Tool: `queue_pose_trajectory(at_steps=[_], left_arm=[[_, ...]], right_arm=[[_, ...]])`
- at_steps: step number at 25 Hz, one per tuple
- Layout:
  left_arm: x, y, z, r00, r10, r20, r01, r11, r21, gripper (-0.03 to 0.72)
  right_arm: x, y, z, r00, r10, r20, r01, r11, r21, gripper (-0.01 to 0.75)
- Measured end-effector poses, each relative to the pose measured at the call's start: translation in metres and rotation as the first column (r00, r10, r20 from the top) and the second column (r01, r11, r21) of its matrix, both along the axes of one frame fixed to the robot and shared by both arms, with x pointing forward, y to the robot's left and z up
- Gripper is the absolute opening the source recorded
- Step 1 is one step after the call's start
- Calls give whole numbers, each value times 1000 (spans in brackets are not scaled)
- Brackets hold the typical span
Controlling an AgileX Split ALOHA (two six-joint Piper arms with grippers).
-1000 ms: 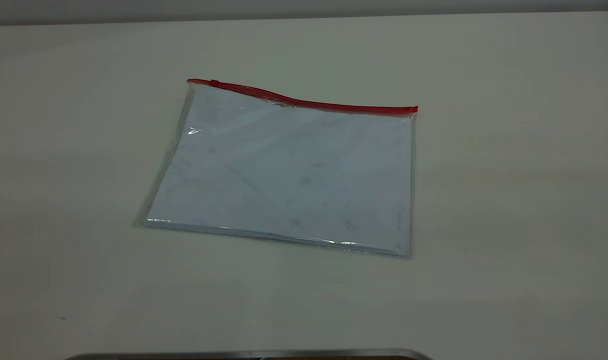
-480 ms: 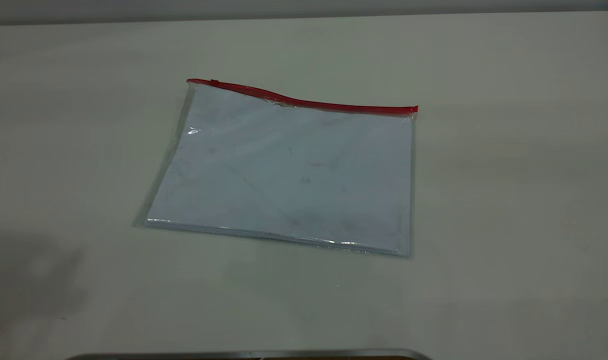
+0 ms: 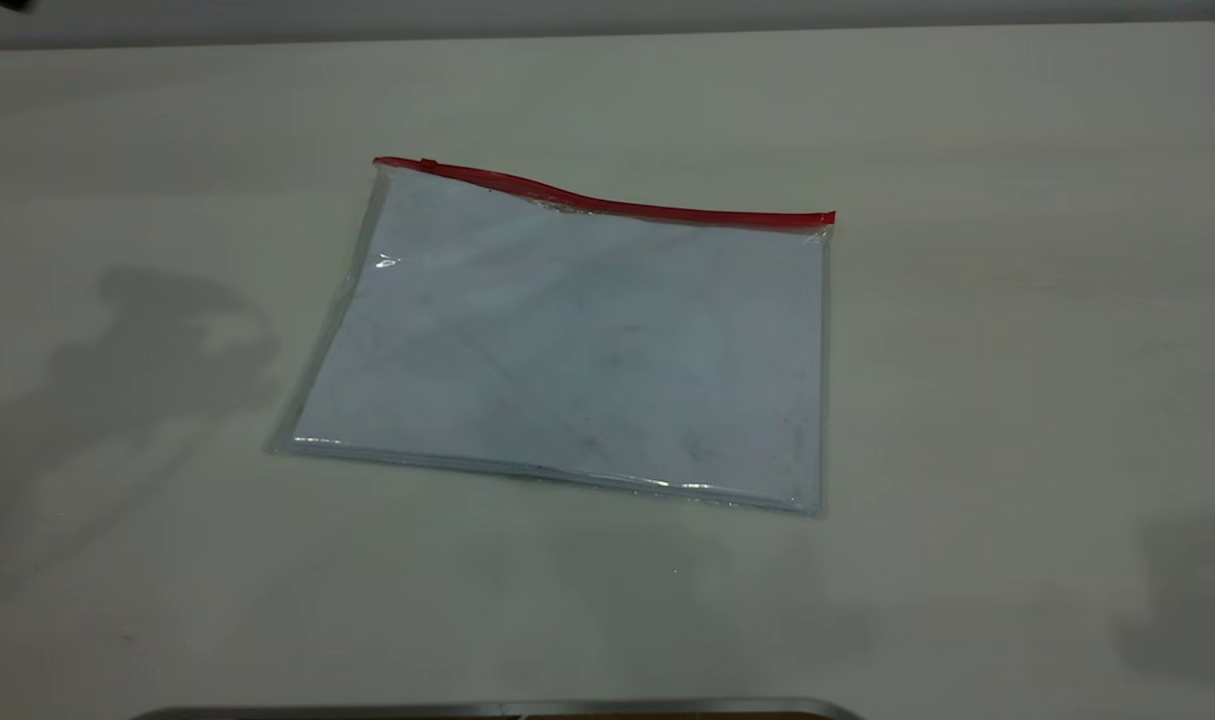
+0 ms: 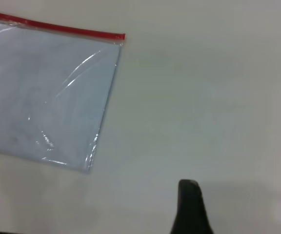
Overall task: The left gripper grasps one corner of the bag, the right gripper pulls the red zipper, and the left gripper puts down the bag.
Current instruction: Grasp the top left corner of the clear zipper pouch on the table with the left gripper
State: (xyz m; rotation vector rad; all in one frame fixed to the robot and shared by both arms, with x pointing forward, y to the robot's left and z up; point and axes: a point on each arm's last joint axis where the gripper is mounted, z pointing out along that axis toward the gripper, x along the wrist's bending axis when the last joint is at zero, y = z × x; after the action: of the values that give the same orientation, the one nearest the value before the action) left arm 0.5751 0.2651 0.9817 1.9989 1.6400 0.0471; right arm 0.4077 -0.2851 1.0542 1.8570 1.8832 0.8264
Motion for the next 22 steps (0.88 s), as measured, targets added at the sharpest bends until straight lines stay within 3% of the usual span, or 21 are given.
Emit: queue_pose_trajectory(at_steps=[11, 22], left_arm=[[86, -7, -83, 985, -123, -124, 116, 992, -58, 577], [113, -17, -158, 970, -229, -85, 214, 965, -153, 577]], right_arm=[[55, 4, -44, 995, 74, -64, -74, 997, -1, 585], [104, 14, -67, 975, 201, -98, -194, 979, 68, 584]])
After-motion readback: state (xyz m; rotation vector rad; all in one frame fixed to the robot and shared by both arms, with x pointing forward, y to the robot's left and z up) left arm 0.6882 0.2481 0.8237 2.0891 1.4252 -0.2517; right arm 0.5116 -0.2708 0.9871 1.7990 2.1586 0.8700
